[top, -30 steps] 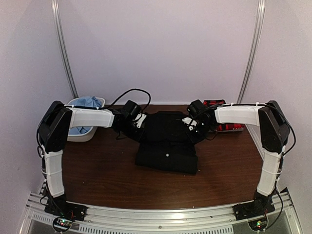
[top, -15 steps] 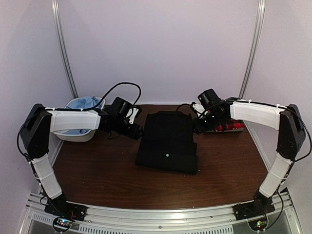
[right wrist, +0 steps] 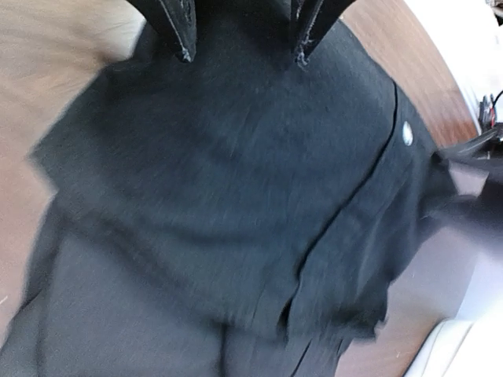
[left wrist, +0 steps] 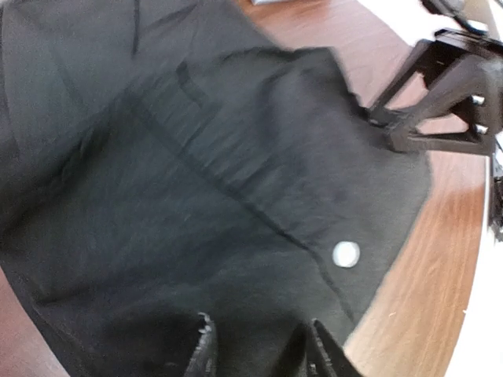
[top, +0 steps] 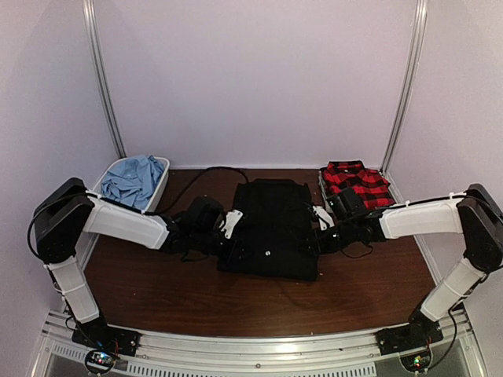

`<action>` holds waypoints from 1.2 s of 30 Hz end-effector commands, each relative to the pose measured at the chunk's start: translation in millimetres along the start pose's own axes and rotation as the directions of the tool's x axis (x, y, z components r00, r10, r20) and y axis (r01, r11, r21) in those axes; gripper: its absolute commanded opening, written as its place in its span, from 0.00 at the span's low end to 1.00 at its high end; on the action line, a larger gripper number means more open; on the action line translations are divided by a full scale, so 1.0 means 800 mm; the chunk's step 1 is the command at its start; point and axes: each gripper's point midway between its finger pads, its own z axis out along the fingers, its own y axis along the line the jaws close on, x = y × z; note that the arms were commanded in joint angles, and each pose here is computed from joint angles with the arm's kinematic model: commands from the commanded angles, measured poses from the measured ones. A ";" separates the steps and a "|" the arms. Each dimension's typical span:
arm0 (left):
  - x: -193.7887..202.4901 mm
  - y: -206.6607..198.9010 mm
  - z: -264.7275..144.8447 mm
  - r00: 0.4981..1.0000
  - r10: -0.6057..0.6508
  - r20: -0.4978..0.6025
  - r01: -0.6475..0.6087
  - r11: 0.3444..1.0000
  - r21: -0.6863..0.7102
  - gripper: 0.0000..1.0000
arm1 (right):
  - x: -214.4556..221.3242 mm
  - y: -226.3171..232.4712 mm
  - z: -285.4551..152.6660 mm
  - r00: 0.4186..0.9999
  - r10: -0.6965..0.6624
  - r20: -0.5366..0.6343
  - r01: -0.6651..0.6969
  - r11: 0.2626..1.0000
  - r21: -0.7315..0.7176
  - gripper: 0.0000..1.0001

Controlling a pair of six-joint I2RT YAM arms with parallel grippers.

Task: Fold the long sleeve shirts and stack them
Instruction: Smooth out the 2/3-rectangle-folded shirt at the center of the board.

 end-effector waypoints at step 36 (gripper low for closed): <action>0.133 -0.054 -0.064 0.995 0.072 -0.074 -0.084 0.978 -0.190 0.60 | 0.088 0.050 -0.066 0.976 -0.216 -0.006 0.214 0.966 0.146 0.65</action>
